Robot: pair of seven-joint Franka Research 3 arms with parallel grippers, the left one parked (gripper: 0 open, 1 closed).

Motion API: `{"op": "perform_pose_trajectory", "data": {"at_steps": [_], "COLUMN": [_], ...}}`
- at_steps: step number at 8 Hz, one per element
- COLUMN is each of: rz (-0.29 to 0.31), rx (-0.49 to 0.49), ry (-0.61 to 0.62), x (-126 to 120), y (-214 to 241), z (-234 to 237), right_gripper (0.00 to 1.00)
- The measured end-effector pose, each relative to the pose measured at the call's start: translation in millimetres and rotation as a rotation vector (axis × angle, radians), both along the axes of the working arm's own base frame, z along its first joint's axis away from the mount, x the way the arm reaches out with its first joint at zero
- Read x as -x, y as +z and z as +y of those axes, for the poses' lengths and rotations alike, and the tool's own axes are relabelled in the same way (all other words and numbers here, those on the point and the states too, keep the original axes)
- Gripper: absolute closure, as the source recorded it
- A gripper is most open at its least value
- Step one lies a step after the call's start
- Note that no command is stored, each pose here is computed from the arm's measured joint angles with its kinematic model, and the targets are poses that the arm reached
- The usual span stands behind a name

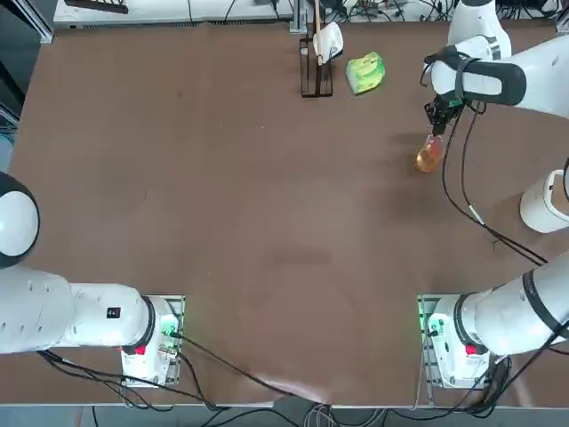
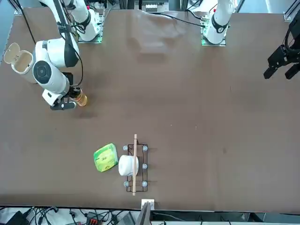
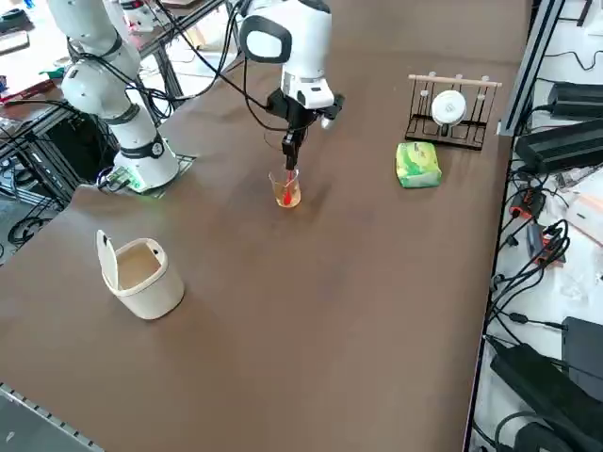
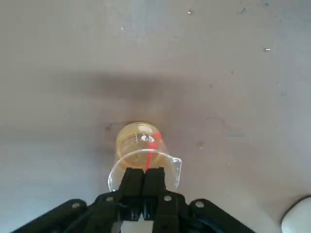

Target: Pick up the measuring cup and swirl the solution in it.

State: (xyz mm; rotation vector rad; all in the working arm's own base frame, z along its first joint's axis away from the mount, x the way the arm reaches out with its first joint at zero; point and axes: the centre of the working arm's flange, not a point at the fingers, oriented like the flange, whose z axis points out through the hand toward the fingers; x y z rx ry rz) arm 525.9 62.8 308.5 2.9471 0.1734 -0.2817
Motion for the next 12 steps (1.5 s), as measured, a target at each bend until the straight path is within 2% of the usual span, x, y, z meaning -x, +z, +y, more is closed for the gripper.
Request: {"op": "perform_pose_trajectory", "data": {"at_steps": [2,4,8,9,12], "rz": [-0.005,-0.002,-0.014,-0.021,-0.048], "rx": [0.03,0.037,0.046,0.049,0.052], "ry": [0.012,0.016,0.017,0.016,0.008], "x": [2,2,6,7,-5], "y": [-2,-5,-5,-4,19], "z": [12,15,41,51,59], "right_gripper": [0.96,0.86,0.15,0.0,0.0]}}
